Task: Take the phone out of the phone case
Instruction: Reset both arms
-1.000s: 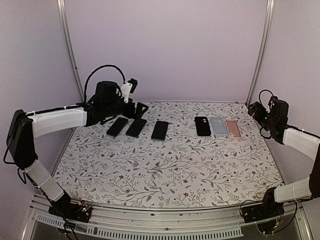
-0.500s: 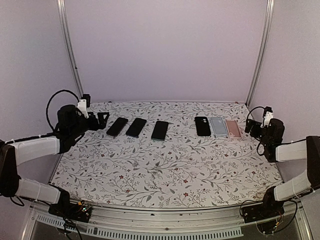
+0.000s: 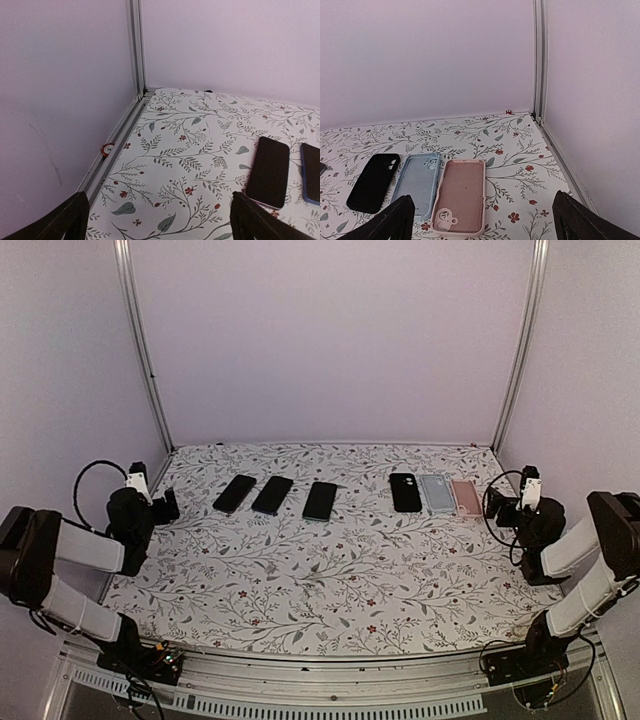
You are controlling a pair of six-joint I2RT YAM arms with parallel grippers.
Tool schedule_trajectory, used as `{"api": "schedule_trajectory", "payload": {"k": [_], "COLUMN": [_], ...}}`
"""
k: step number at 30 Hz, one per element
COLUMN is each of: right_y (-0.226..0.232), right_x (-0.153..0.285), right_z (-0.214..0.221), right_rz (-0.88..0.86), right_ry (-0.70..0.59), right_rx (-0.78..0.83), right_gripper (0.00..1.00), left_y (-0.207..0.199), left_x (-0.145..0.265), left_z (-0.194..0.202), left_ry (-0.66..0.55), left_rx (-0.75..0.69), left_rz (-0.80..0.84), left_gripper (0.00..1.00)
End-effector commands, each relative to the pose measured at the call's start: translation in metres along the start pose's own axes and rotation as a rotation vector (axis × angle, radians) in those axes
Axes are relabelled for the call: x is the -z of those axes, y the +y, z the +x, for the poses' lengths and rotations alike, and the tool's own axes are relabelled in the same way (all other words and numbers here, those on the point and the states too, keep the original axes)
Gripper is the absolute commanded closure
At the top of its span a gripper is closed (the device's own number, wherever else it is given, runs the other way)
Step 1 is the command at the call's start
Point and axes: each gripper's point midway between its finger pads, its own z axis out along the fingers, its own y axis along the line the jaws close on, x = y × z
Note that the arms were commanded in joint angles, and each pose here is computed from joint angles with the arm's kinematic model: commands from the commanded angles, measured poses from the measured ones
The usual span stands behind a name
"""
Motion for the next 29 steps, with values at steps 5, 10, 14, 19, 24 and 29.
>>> {"api": "schedule_trajectory", "payload": {"k": [5,10,14,19,24,29], "right_y": [0.02,0.02,0.02,0.02,0.02,0.02], "right_x": [-0.009,-0.009,-0.009,-0.009,-0.009,-0.01], "right_z": [-0.013,-0.013,-0.013,-0.013,-0.013,-0.012], "right_rz": [-0.104,-0.105,-0.106,-0.106,-0.106,-0.108], "right_ry": [-0.037,-0.036,-0.036,-0.035,-0.036,-0.033], "right_rx": [0.06,0.065,0.065,0.065,0.065,0.064], "right_gripper": [0.01,0.01,0.01,0.01,0.01,0.01], "left_y": [0.008,-0.005,-0.013,-0.014,-0.014,-0.014], "left_x": [0.012,0.003,-0.001,-0.002,-0.002,-0.002], "left_z": [-0.012,-0.007,-0.009,-0.009,-0.008,-0.008], "left_ry": [-0.228,-0.184,-0.179,-0.174,-0.171,-0.172], "left_rx": [0.017,-0.014,-0.028,-0.029,-0.03,-0.03], "left_rz": [0.014,0.071,0.099,0.102,0.102,0.101], "left_gripper": [0.01,0.0,0.01,0.01,0.0,0.01]}}
